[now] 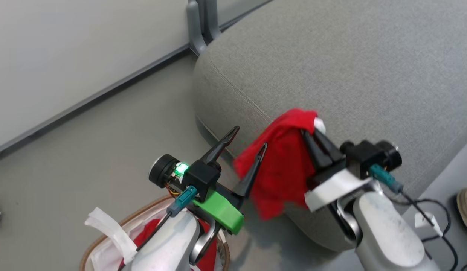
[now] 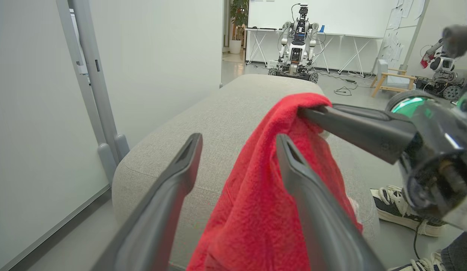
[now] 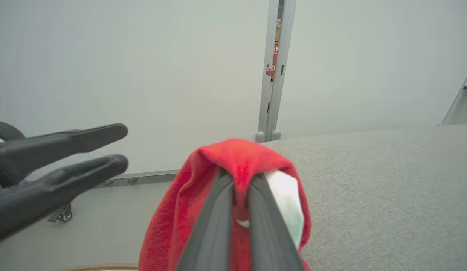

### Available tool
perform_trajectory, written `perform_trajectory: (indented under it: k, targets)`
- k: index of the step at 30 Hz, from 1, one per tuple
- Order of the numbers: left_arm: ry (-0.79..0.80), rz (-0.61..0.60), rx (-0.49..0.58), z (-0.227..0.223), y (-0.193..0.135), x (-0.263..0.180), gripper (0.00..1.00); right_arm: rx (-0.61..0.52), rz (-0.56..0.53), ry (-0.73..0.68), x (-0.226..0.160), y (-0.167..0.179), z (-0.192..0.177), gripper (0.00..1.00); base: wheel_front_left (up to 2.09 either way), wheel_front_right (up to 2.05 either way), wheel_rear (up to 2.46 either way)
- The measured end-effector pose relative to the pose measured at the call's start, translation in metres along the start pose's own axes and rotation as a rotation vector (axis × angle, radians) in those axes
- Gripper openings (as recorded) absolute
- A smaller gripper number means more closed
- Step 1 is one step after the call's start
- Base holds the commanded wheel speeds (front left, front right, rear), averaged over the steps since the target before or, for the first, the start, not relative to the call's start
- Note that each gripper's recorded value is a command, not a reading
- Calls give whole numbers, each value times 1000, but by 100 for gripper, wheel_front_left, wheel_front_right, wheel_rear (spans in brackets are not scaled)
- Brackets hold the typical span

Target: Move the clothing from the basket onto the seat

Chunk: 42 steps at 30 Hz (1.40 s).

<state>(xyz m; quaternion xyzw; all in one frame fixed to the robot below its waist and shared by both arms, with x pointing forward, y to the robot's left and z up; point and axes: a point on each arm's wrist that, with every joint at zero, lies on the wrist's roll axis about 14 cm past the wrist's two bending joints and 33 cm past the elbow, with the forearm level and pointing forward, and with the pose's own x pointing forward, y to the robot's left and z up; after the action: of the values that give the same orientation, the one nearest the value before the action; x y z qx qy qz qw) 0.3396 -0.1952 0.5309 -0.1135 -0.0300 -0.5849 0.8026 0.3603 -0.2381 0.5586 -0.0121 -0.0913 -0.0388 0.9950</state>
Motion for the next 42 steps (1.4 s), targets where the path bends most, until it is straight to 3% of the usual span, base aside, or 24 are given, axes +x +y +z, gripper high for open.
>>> perform_trajectory:
  k: [11,19,25,32,37,41,42]
  targets:
    - [32,-7,-52,-38,37,-6,100,-377,-8,-79,85,-67,51,0,0,0,0]
    - [50,50,-79,-67,84,-19,100,-558,-52,-78,153,-109,63,0,0,0,0]
    - [69,108,-106,-88,111,-34,100,-593,-117,4,186,-140,33,0,0,0,0]
    - [101,188,-126,-110,141,-55,100,-548,-187,148,198,-162,-36,0,0,0,0]
    - [126,270,-138,-122,163,-75,100,-496,-209,295,178,-162,-105,0,0,0,0]
    - [137,311,-135,-122,170,-84,100,-462,-238,383,149,-166,-136,0,0,0,0]
    - [136,318,-133,-121,172,-85,100,-462,-245,396,143,-168,-139,35,0,0,0]
